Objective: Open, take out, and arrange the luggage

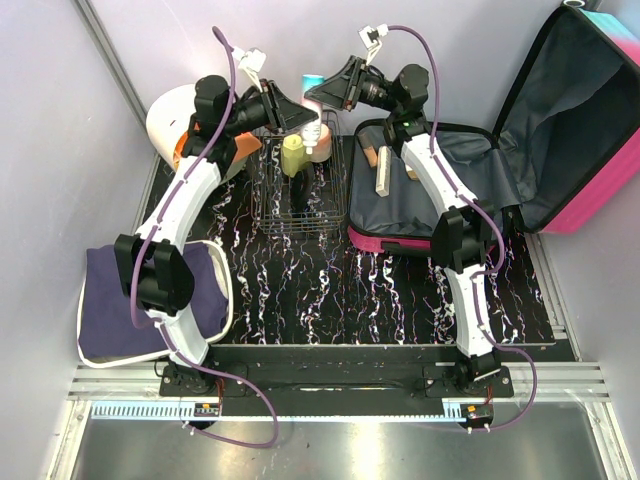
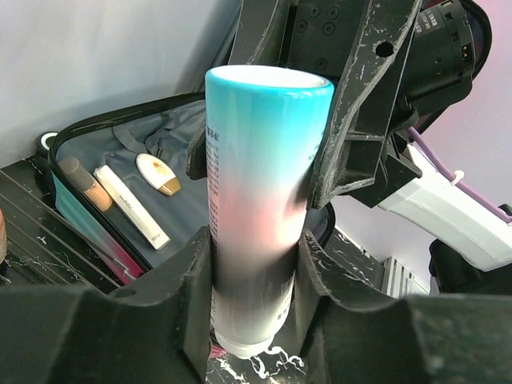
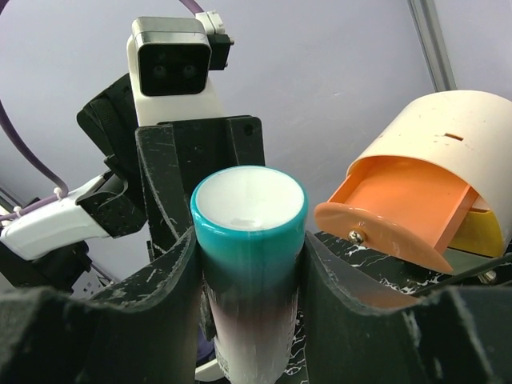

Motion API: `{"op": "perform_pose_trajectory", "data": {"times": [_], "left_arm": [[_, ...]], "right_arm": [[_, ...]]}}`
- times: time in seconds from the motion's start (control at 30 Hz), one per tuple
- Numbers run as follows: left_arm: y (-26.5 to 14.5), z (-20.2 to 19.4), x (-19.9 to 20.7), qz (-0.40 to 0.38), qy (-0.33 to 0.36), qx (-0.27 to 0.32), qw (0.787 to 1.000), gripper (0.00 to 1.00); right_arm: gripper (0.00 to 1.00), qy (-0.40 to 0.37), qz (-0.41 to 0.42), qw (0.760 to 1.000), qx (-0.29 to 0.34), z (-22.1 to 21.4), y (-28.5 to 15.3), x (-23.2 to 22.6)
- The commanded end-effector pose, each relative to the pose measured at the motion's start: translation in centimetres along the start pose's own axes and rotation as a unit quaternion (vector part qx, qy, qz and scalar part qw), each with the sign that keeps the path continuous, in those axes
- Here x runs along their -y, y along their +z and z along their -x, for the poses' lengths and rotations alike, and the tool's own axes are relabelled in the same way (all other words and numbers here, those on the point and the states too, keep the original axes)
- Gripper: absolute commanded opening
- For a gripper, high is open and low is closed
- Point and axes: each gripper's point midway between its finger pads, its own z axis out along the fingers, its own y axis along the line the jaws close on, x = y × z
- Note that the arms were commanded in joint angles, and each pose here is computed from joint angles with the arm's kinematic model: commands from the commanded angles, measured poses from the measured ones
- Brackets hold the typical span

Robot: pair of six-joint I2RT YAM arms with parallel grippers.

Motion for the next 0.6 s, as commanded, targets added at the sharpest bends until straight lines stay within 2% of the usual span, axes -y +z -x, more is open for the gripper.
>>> {"op": "perform_pose_trajectory", "data": {"times": [0.0,0.03,0.07,0.13,0.2,0.23,0.27,0.33,0.37,0.43,0.47,0.57], "left_arm": [[-2.0,4.4,1.2,0.014,0.033,0.063,0.997,0.0],[-2.2,4.6,1.2,0.016,0.027,0.065,0.997,0.0],[-2.4,4.8,0.8,0.022,0.024,0.069,0.997,0.0],[-2.9,5.2,0.7,0.029,0.032,0.07,0.997,0.0],[-4.1,5.1,-0.5,0.056,0.032,0.06,0.996,0.0],[-4.7,5.0,-1.2,0.072,0.055,0.053,0.994,0.0],[-5.8,4.4,-2.7,0.102,0.045,0.038,0.993,0.0],[-7.7,4.4,-4.1,0.137,0.08,0.025,0.987,0.0],[-9.3,3.7,-5.7,0.176,0.074,0.004,0.982,0.0],[-11.2,4.6,-7.1,0.225,0.135,-0.018,0.965,0.0],[-12.8,4.1,-8.5,0.265,0.129,-0.037,0.955,0.0],[-17.0,5.8,-11.5,0.355,0.169,-0.054,0.918,0.0]], "right_arm": [[0.0,-0.045,0.034,0.998,0.006,1.5,0.8,-3.3],[0.16,-0.039,0.03,0.999,0.005,1.4,0.8,-3.0],[0.62,-0.038,0.028,0.999,0.006,1.5,0.8,-3.0],[0.99,-0.038,0.024,0.999,0.003,1.5,0.7,-2.9],[1.0,-0.042,0.015,0.999,0.006,1.8,0.5,-2.5],[1.0,-0.044,0.011,0.999,0.009,2.1,0.2,-2.5],[1.0,-0.046,0.005,0.999,0.012,2.3,0.0,-2.2],[1.0,-0.042,-0.013,0.999,0.02,3.0,-0.7,-1.4],[1.0,-0.049,-0.019,0.998,0.021,3.1,-1.0,-1.1],[1.0,-0.048,-0.037,0.998,0.018,3.4,-1.9,-0.1],[1.0,-0.059,-0.042,0.997,0.016,3.4,-2.2,0.3],[1.0,-0.059,-0.055,0.997,0.012,3.5,-2.9,0.9]]}}
